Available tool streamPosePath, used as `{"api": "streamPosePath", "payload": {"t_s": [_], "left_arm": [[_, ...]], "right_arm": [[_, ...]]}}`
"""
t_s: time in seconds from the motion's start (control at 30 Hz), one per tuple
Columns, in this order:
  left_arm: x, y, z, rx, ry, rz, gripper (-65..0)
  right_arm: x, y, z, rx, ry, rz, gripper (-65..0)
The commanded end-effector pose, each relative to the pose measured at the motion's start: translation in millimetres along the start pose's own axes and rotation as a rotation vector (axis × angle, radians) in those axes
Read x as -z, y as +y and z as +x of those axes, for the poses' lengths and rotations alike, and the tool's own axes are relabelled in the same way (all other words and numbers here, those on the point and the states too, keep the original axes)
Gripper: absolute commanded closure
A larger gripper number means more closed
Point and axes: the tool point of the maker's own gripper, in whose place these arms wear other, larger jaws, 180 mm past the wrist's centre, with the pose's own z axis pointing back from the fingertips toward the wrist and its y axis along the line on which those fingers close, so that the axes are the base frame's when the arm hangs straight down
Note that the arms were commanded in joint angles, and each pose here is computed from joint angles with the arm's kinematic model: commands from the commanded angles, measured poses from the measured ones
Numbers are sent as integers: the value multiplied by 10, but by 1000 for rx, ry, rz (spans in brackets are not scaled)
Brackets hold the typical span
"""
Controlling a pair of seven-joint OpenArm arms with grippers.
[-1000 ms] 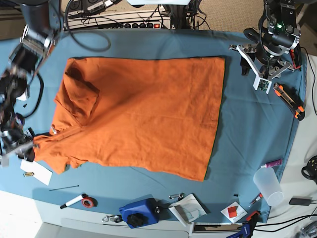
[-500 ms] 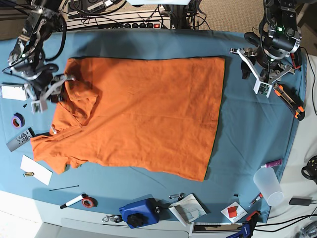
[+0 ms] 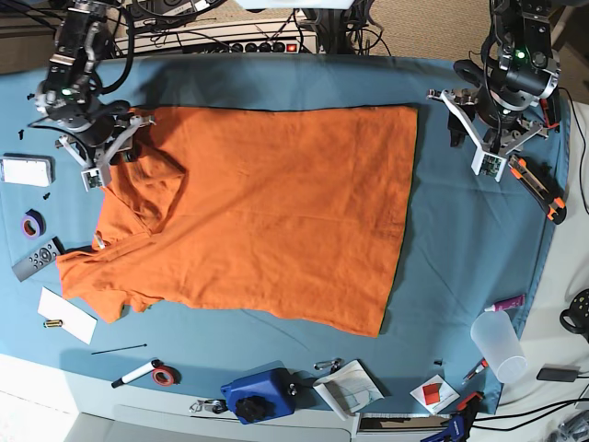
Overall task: Layout the t-shirt on the table in an organized manner, then fold the t-shirt properly
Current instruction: 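Release the hem and grasp the collar area with the right gripper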
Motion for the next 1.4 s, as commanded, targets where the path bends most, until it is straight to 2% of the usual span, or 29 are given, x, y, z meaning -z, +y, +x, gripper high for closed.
{"api": "streamPosePath", "payload": {"t_s": [0.0,0.07,0.17,0.2,0.5,0.73,0.93,1.07,1.2,1.27,1.37], "left_arm": [[-32,22,88,12,-33,8,-284],[-32,22,88,12,-33,8,-284],[-32,22,88,12,-33,7,-284],[-32,23,88,13,-33,8,-284],[-32,25,104,13,-39,8,-284],[-32,25,104,13,-39,8,-284],[-32,25,113,13,-44,8,-284],[-33,24,117,13,-46,8,-284],[-33,24,117,13,-46,8,-284],[-33,24,117,13,-46,8,-284],[-32,24,117,12,-47,8,-284]], "right_arm": [[-25,-46,141,-21,-42,-26,-187],[10,-32,131,-39,-29,-55,-172],[40,-9,109,-74,-8,-79,-22],[42,-23,101,-84,-2,-91,0],[-61,-19,280,-108,-58,-108,0],[-470,-52,434,-140,-134,-175,0],[-627,-189,244,-128,-105,-217,0],[-614,-116,206,-177,-89,-178,0],[-610,-70,239,-208,-107,-156,-216],[-618,-80,324,-197,-149,-164,-231],[-555,-221,505,-129,-212,-205,-231]]}}
